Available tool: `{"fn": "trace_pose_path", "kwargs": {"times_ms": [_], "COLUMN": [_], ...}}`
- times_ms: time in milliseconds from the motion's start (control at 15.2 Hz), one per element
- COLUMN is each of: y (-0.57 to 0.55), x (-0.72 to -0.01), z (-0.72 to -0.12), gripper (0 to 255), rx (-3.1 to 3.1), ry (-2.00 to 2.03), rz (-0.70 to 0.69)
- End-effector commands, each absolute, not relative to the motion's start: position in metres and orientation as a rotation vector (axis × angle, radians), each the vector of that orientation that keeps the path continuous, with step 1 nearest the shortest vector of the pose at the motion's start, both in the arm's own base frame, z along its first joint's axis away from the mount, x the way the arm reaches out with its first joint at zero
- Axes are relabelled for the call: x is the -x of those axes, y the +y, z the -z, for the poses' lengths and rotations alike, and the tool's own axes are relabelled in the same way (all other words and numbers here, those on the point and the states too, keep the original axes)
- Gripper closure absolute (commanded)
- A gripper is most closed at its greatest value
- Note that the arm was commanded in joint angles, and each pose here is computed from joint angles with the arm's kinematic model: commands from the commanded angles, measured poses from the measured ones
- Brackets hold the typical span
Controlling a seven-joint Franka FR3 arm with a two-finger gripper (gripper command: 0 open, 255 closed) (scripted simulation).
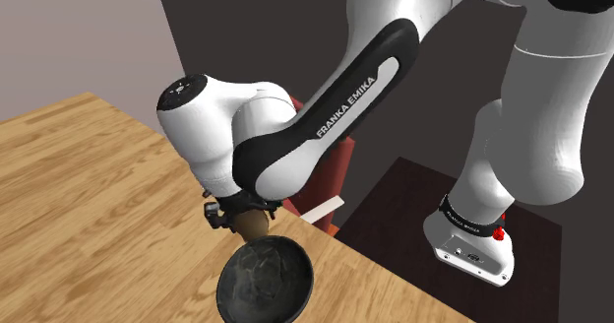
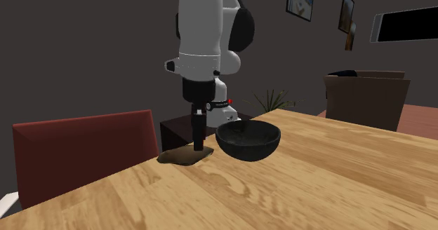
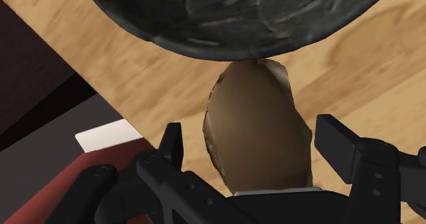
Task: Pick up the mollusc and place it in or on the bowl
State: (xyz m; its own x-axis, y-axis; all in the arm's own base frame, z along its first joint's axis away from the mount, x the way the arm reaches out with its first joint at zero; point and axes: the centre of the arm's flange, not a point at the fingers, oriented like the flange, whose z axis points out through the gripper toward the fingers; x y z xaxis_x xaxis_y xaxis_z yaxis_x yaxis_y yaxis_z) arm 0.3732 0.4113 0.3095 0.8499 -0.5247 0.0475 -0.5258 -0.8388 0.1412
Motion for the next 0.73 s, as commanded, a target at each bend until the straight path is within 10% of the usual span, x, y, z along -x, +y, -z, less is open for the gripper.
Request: {"fn": "trace_pose_path", "kwargs": {"times_ms": [0, 660], "y": [0.403, 0.402], "x": [-0.356, -0.357], "z": [-0.301, -0.267], "gripper": [0, 0], "rx": [-2.984, -2.984], "ry": [-0.85, -0.85], "rz": [-0.095, -0.095]}}
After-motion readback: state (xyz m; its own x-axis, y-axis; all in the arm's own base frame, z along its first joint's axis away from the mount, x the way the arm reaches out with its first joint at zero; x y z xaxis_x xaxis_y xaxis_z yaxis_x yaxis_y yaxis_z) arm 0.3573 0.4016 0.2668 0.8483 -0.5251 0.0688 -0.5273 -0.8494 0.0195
